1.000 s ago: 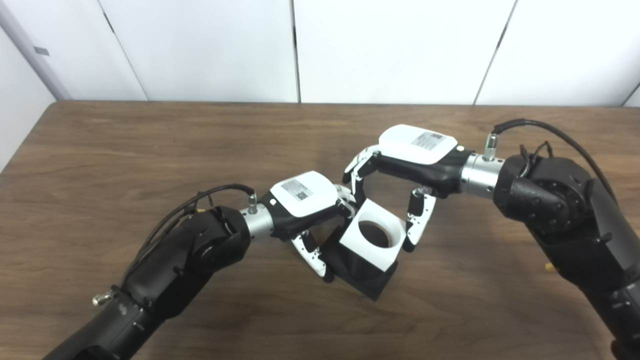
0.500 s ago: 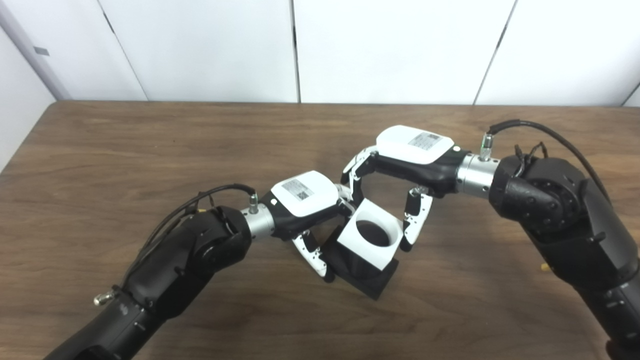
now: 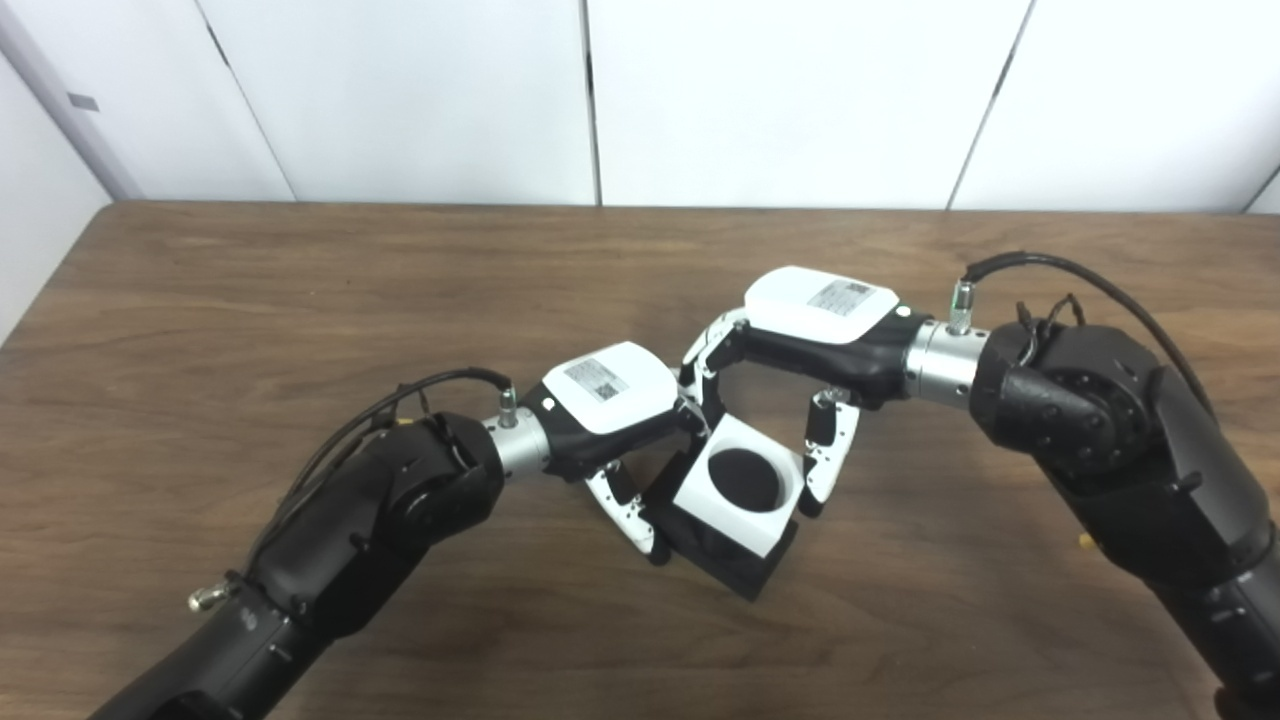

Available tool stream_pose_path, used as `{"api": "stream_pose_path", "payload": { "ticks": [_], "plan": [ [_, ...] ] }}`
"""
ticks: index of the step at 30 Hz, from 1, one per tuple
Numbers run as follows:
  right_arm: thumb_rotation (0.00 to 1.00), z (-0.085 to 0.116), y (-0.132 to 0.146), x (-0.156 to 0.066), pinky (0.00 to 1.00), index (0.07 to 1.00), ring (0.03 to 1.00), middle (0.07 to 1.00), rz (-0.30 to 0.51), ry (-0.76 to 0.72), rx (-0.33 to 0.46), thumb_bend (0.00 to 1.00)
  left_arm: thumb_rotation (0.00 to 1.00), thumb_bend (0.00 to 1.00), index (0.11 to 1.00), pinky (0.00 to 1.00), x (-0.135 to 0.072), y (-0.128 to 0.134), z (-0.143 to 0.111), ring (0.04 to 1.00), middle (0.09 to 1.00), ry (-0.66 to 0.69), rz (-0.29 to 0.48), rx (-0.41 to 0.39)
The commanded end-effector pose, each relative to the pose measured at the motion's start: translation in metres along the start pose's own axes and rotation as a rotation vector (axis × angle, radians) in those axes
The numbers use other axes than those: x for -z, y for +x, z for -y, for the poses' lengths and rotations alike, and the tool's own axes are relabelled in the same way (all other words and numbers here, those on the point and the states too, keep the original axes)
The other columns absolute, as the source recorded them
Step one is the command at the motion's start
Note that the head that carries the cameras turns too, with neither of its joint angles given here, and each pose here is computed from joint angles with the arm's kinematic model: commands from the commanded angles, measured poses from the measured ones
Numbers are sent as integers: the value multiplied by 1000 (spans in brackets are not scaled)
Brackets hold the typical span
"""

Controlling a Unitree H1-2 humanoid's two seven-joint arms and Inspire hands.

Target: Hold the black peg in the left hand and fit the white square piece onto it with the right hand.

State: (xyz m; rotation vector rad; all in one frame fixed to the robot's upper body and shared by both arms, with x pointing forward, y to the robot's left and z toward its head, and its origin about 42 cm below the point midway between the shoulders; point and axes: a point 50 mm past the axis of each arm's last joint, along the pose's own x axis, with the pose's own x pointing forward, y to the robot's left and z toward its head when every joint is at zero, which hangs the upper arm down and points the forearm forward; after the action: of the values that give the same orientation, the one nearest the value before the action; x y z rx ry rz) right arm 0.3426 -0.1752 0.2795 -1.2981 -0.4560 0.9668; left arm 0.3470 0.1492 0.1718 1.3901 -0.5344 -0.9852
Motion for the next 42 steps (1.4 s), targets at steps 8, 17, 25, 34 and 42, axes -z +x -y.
{"api": "stream_pose_path", "payload": {
  "ticks": [8, 17, 25, 34, 42],
  "plan": [
    [134, 12, -5, -2, 671, 480, 792, 741, 27, -67, -1, 520, 77, 521, 489, 739, -7, 5, 17, 868, 851, 23, -1, 95],
    [151, 14, -7, 0, 652, 495, 785, 763, -2, -61, -38, 521, 77, 522, 489, 740, -6, 3, 16, 868, 849, 16, -2, 95],
    [274, 17, -10, 1, 662, 735, 786, 791, -32, -56, -42, 881, 77, 522, 489, 735, -7, 3, 17, 866, 851, 21, -2, 95],
    [264, 16, -12, 2, 678, 727, 793, 795, -44, -49, -39, 882, 77, 521, 489, 722, -8, 4, 17, 864, 850, 23, -1, 99],
    [256, 18, -12, 5, 676, 731, 794, 797, -52, -52, -28, 879, 77, 522, 489, 738, -7, 4, 17, 871, 857, 24, -4, 107]
  ]
}}
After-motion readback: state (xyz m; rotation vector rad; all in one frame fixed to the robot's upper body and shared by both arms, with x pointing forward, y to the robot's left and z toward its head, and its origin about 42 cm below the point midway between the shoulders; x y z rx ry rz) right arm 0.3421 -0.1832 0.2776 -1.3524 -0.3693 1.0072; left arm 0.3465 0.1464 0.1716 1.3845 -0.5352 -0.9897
